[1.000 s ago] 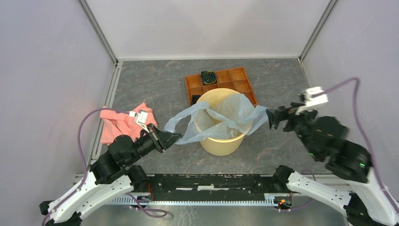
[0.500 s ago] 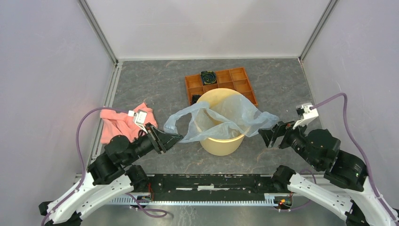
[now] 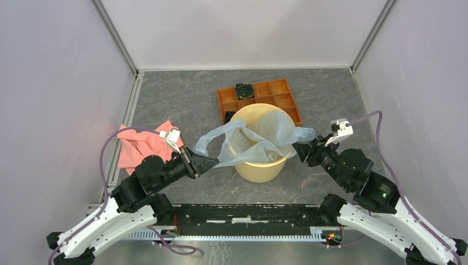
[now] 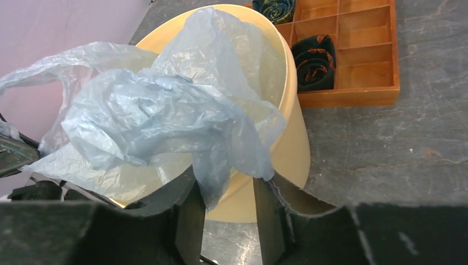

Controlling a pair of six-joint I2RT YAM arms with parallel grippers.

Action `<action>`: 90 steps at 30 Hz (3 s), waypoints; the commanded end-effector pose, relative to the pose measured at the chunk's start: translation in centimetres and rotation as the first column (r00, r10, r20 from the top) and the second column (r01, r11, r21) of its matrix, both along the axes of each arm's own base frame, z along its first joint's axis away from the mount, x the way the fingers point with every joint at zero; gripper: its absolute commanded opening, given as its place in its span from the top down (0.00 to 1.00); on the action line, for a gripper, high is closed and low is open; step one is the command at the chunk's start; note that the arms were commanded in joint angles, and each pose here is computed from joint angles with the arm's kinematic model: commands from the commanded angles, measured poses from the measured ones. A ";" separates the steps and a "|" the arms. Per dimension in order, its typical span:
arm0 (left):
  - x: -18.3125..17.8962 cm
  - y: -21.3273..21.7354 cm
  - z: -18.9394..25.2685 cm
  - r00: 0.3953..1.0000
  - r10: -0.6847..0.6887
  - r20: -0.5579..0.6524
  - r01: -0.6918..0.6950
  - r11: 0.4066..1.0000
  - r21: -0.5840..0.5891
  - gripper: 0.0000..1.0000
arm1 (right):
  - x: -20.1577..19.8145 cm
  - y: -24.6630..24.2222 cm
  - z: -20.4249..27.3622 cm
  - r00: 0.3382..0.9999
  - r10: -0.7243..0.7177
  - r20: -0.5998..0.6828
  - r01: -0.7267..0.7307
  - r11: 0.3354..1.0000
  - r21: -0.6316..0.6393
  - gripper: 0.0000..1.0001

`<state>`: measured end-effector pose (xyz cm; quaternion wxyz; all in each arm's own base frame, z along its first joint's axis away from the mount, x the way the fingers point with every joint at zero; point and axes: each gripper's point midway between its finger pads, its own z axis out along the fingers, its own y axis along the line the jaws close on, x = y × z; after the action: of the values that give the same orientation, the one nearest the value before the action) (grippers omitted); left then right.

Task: Put the trash bags into the trash bin

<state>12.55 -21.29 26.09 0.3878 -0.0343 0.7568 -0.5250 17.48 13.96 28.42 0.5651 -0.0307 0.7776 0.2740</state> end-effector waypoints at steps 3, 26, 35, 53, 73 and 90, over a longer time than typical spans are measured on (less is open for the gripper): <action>0.3 0.1 0.6 0.999 0.033 -0.041 -0.035 0.998 -0.059 0.87 | -0.1 -0.4 1.6 0.998 -0.015 0.058 0.011 0.997 0.078 0.82; 4.5 2.1 -9.4 0.942 0.308 -0.133 -0.290 0.947 0.140 0.85 | 3.7 -6.0 -5.9 0.943 -0.310 0.116 0.332 0.886 -0.326 0.77; 2.1 1.2 -10.8 0.958 0.181 -0.220 -0.084 0.917 0.389 0.41 | 1.1 -5.8 -5.3 0.985 -0.171 0.013 0.163 0.907 -0.389 0.39; 1.0 3.2 9.7 0.977 -0.062 0.205 -0.028 0.913 0.406 0.00 | -3.6 0.9 5.5 0.861 0.485 0.156 -0.365 0.801 -0.474 0.04; 8.2 0.3 3.4 0.984 0.023 0.177 -0.137 0.730 0.670 0.29 | 2.5 -1.7 2.7 0.977 0.150 0.151 -0.038 0.821 -0.569 0.68; 13.3 1.2 2.6 0.968 0.190 0.165 -0.251 0.682 0.687 0.85 | 9.1 -1.1 5.2 0.973 -0.104 0.206 0.209 0.775 -0.597 0.98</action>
<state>23.59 -20.56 25.84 0.4267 0.0911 0.8914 -0.1227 24.71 13.17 30.58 0.5756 -0.2016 0.7916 -0.0375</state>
